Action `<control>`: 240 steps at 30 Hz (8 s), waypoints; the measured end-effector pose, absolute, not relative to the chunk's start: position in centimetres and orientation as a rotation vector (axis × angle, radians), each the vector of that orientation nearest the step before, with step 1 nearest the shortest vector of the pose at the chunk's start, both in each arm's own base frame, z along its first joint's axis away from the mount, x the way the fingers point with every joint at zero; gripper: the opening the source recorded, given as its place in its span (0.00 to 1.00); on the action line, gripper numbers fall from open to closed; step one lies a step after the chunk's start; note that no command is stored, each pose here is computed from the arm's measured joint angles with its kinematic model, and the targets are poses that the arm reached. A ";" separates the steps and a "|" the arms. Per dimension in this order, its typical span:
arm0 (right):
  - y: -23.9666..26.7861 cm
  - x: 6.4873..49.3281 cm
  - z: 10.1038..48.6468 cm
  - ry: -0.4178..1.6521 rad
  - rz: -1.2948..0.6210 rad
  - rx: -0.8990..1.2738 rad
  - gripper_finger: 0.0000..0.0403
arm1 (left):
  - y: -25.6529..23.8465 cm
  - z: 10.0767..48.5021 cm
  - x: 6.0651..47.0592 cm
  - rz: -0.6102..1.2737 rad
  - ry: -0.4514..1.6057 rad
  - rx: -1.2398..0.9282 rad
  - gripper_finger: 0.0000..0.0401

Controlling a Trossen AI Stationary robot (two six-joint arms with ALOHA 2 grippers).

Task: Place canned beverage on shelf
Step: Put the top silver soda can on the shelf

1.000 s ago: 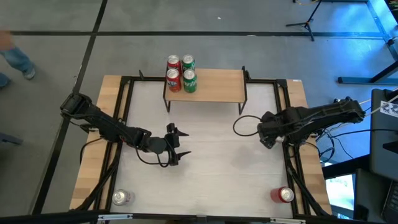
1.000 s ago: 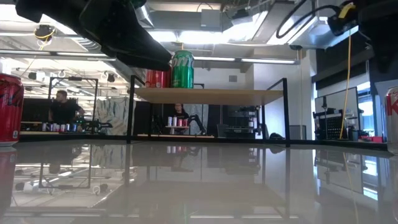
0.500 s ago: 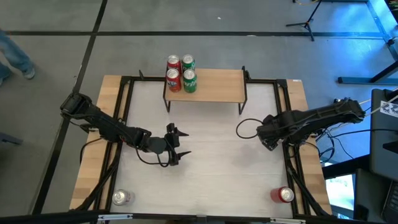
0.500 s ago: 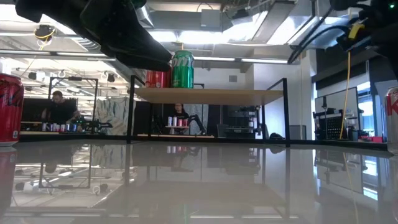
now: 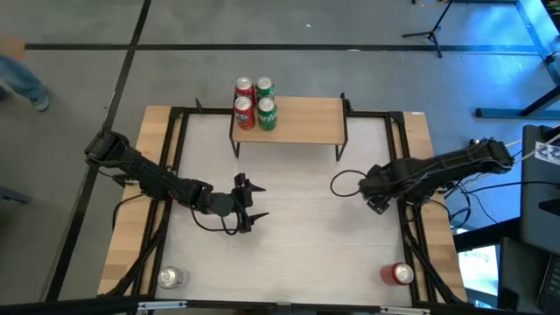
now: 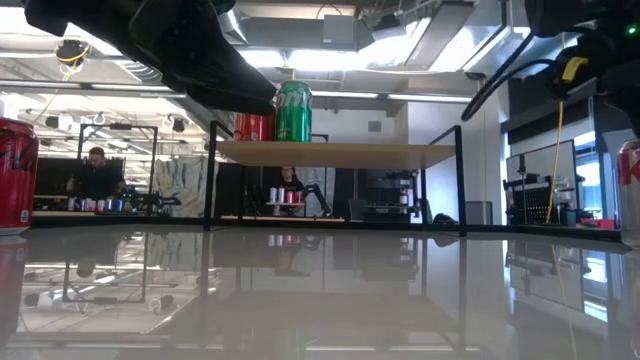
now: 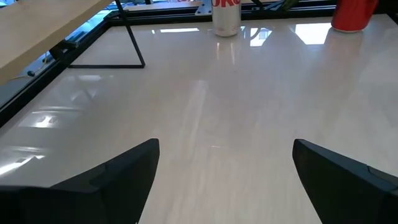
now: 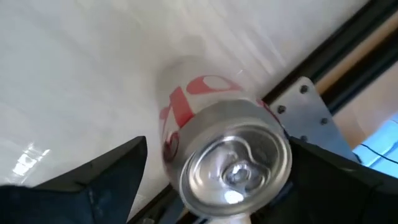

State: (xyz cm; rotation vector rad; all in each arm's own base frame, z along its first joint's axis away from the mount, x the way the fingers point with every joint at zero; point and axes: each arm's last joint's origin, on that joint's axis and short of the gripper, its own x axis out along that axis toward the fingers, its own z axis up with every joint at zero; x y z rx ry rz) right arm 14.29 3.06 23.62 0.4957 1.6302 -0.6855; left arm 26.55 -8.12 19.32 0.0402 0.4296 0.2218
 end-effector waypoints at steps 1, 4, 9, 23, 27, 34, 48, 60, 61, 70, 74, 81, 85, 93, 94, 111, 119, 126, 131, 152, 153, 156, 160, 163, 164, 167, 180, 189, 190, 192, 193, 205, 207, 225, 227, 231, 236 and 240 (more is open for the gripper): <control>3.1 14.3 23.4 1.633 -0.680 0.502 0.92 | -8.1 19.3 26.5 0.222 0.430 0.040 0.89; 3.1 14.2 22.9 1.653 -0.672 0.520 0.92 | -8.1 19.3 26.5 0.222 0.430 0.040 0.89; 3.2 14.3 22.7 1.648 -0.648 0.522 0.89 | -8.1 19.3 26.5 0.222 0.430 0.040 0.90; 3.6 16.2 23.7 1.528 -0.356 0.392 0.71 | -8.1 19.3 26.5 0.221 0.430 0.044 0.90; 3.8 17.1 24.0 1.451 -0.281 0.348 0.71 | -8.1 19.3 26.5 0.221 0.430 0.044 0.90; 4.1 20.0 23.9 1.417 -0.182 0.102 0.72 | -8.0 19.3 26.6 0.224 0.428 0.042 0.90; 5.9 28.6 24.7 1.525 0.042 -0.225 0.73 | -8.1 19.4 26.6 0.224 0.424 0.040 0.89; 6.6 32.2 23.5 1.527 0.189 -0.411 0.79 | -8.1 19.4 26.6 0.218 0.428 0.064 0.89; 6.7 32.3 23.6 1.519 0.188 -0.412 0.81 | -8.1 19.4 26.6 0.218 0.428 0.064 0.89; 6.7 32.5 24.8 1.491 0.166 -0.381 0.94 | -8.1 19.4 26.6 0.218 0.427 0.063 0.89; 6.9 32.5 25.6 1.499 0.148 -0.360 0.95 | -8.1 19.4 26.6 0.218 0.427 0.062 0.89; 6.9 31.9 28.6 1.453 0.042 -0.207 0.96 | -8.1 19.4 26.6 0.219 0.427 0.059 0.89; 6.8 31.5 29.5 1.414 -0.070 -0.066 0.96 | -8.1 19.4 26.6 0.213 0.426 0.056 0.89; 6.8 32.1 29.2 1.361 -0.205 0.039 0.96 | -8.1 19.4 26.6 0.212 0.425 0.055 0.89; 6.9 32.3 29.0 1.357 -0.203 0.040 0.96 | -8.1 19.4 26.6 0.212 0.425 0.055 0.89; 7.0 32.6 25.5 1.400 -0.167 0.054 0.96 | -8.1 19.4 26.6 0.212 0.425 0.055 0.89; 7.0 32.5 24.2 1.397 -0.166 0.053 0.96 | -8.1 19.4 26.6 0.212 0.425 0.055 0.90; 7.0 32.4 23.3 1.399 -0.155 0.053 0.87 | -8.1 19.4 26.6 0.212 0.424 0.055 0.90; 7.0 32.4 23.3 1.394 -0.134 0.042 0.71 | -8.1 19.4 26.6 0.212 0.424 0.055 0.90; 0.6 32.8 38.8 1.161 -0.249 -0.024 0.71 | -8.8 19.3 26.3 0.194 0.426 0.017 0.90; -0.3 32.7 39.6 1.143 -0.266 -0.021 0.71 | -8.8 19.3 26.3 0.195 0.429 0.019 0.90; -3.1 32.2 41.5 1.079 -0.311 -0.010 0.71 | -8.8 19.3 26.3 0.196 0.431 0.020 0.89; -6.6 31.3 42.9 1.042 -0.367 -0.019 0.71 | -8.8 19.3 26.3 0.196 0.431 0.033 0.89; -8.9 30.8 43.6 1.015 -0.403 -0.017 0.71 | -8.7 19.3 26.3 0.194 0.434 0.070 0.89; -9.6 30.8 43.7 1.010 -0.404 -0.009 0.71 | -8.6 19.3 26.4 0.195 0.435 0.078 0.89; -11.6 31.3 43.5 1.023 -0.416 -0.011 0.71 | -8.0 19.3 26.6 0.213 0.439 0.096 0.89; -18.6 34.7 40.2 1.045 -0.371 -0.036 0.71 | -5.4 19.1 27.3 0.214 0.474 0.104 0.89; -20.7 34.8 39.1 1.056 -0.357 -0.054 0.71 | -5.3 19.1 27.3 0.212 0.479 0.126 0.89; -20.7 35.0 39.1 1.039 -0.337 -0.059 0.71 | -5.3 19.1 27.3 0.212 0.479 0.125 0.89; -20.7 35.3 39.1 1.015 -0.309 -0.061 0.71 | -5.3 19.1 27.3 0.213 0.479 0.124 0.89; -20.7 35.3 39.2 1.007 -0.296 -0.065 0.71 | -5.3 19.1 27.3 0.213 0.479 0.122 0.89; -21.0 35.9 38.0 1.015 -0.256 -0.087 0.72 | -5.6 19.1 27.2 0.209 0.476 0.100 0.89; -21.1 36.1 37.9 1.003 -0.260 -0.092 0.72 | -5.6 19.1 27.2 0.208 0.476 0.100 0.89; -21.5 36.6 37.0 1.001 -0.261 -0.139 0.81 | -5.6 19.1 27.2 0.209 0.476 0.100 0.89; -21.5 36.6 37.0 1.001 -0.266 -0.153 0.83 | -5.6 19.1 27.2 0.209 0.476 0.100 0.89; -21.5 36.7 37.1 0.988 -0.270 -0.160 0.84 | -5.6 19.1 27.2 0.196 0.477 0.097 0.89; -21.6 36.8 37.3 0.973 -0.273 -0.165 0.85 | -5.7 19.1 27.2 0.191 0.478 0.096 0.89; -21.6 36.9 37.3 0.966 -0.274 -0.168 0.85 | -5.7 19.1 27.2 0.191 0.478 0.095 0.89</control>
